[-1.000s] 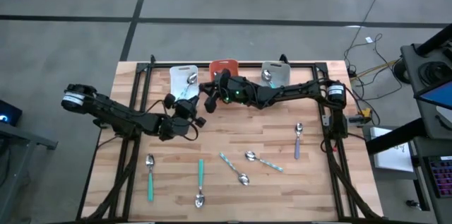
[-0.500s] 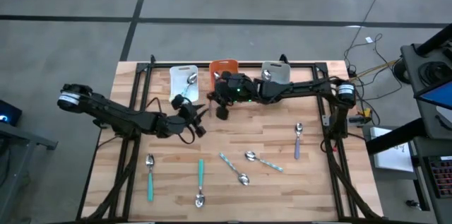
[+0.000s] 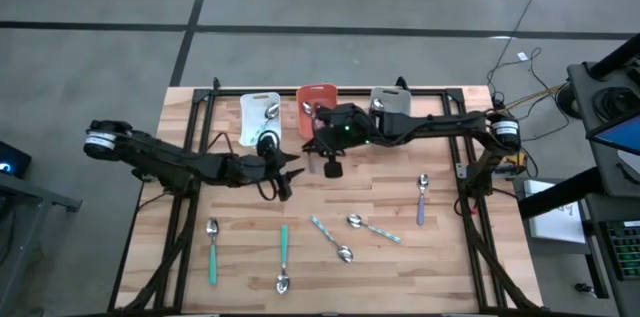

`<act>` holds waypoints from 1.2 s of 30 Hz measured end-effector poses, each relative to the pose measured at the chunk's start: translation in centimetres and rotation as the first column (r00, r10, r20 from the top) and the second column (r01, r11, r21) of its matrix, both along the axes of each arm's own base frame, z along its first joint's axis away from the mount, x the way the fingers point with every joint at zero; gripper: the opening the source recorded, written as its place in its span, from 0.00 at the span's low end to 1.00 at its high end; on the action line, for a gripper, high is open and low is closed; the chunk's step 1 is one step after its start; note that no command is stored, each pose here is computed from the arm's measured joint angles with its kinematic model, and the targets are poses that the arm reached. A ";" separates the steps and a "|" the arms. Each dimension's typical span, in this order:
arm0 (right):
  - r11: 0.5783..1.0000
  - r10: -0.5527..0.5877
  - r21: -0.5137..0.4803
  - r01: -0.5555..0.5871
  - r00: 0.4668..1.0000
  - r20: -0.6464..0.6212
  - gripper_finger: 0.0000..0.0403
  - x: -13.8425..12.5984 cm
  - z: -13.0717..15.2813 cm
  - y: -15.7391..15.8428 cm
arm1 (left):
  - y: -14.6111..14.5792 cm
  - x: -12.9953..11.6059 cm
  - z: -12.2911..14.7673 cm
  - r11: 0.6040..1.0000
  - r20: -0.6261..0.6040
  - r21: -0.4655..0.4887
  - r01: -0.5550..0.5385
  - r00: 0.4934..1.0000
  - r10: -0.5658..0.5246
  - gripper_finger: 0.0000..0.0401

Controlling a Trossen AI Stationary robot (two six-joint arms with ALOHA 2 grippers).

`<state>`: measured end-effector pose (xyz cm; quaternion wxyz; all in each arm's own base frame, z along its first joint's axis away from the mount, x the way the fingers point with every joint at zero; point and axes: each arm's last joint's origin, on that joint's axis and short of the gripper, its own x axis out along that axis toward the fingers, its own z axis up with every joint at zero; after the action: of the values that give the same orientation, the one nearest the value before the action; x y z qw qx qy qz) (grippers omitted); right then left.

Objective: Sort silverware by color (type)
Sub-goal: Put the purple spoon into the orange bin

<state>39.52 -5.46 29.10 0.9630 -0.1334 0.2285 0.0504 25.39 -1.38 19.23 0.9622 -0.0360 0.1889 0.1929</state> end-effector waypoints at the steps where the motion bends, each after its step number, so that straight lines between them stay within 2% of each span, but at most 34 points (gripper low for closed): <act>1: 1.000 0.017 -0.018 -0.017 1.000 0.007 0.03 0.0 0.2 0.3 | 0.0 0.2 -0.2 1.000 0.007 -0.002 -0.001 1.000 0.001 0.44; 4: 0.997 0.056 -0.061 -0.054 0.998 0.021 0.03 0.0 0.4 1.1 | 0.1 0.9 -0.6 1.000 0.040 -0.004 -0.001 0.999 0.001 0.48; 7: 0.995 0.072 -0.074 -0.068 0.996 0.049 0.03 0.2 0.6 1.6 | 0.0 1.8 -0.8 0.999 0.105 -0.012 0.053 0.993 -0.051 0.49; 9: 0.993 0.082 -0.088 -0.077 0.995 0.055 0.03 0.3 0.7 1.8 | -0.2 2.3 -1.1 0.996 0.133 -0.010 0.089 0.987 -0.087 0.49; 12: 0.992 0.087 -0.094 -0.082 0.995 0.051 0.03 0.3 0.6 1.9 | -0.2 2.7 -1.7 0.996 0.130 -0.005 0.084 0.988 -0.082 0.45; 16: 0.993 0.082 -0.087 -0.078 0.995 0.052 0.03 0.3 0.6 1.8 | -0.1 2.8 -2.4 0.999 0.104 -0.002 0.040 0.994 -0.039 0.33; 21: 0.995 0.069 -0.076 -0.065 0.996 0.053 0.03 0.3 0.6 1.8 | -0.1 2.8 -2.5 1.000 0.101 0.002 0.030 0.994 -0.031 0.06; 22: 0.996 0.060 -0.065 -0.057 0.997 0.056 0.04 0.3 0.7 1.8 | -0.1 2.8 -2.4 1.000 0.103 0.003 0.016 0.995 -0.017 0.04; 27: 1.000 -0.005 0.009 0.005 0.998 0.069 0.16 0.3 0.8 1.3 | 0.2 2.6 -2.1 0.996 0.115 0.040 -0.082 0.990 0.077 0.03; 32: 0.984 -0.165 -0.047 0.171 0.981 0.104 0.28 0.2 1.4 0.9 | 0.5 2.6 -1.7 0.979 0.143 0.066 -0.195 0.973 0.184 0.03; 36: 0.957 -0.276 -0.049 0.287 0.947 0.167 0.29 -0.3 3.2 0.6 | 0.8 2.0 -0.4 0.956 0.186 0.086 -0.279 0.947 0.260 0.03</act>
<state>39.27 -4.85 32.28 0.9700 -0.1378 0.1695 -0.1068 27.37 -0.55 18.87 0.9400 -0.0246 0.0871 0.3291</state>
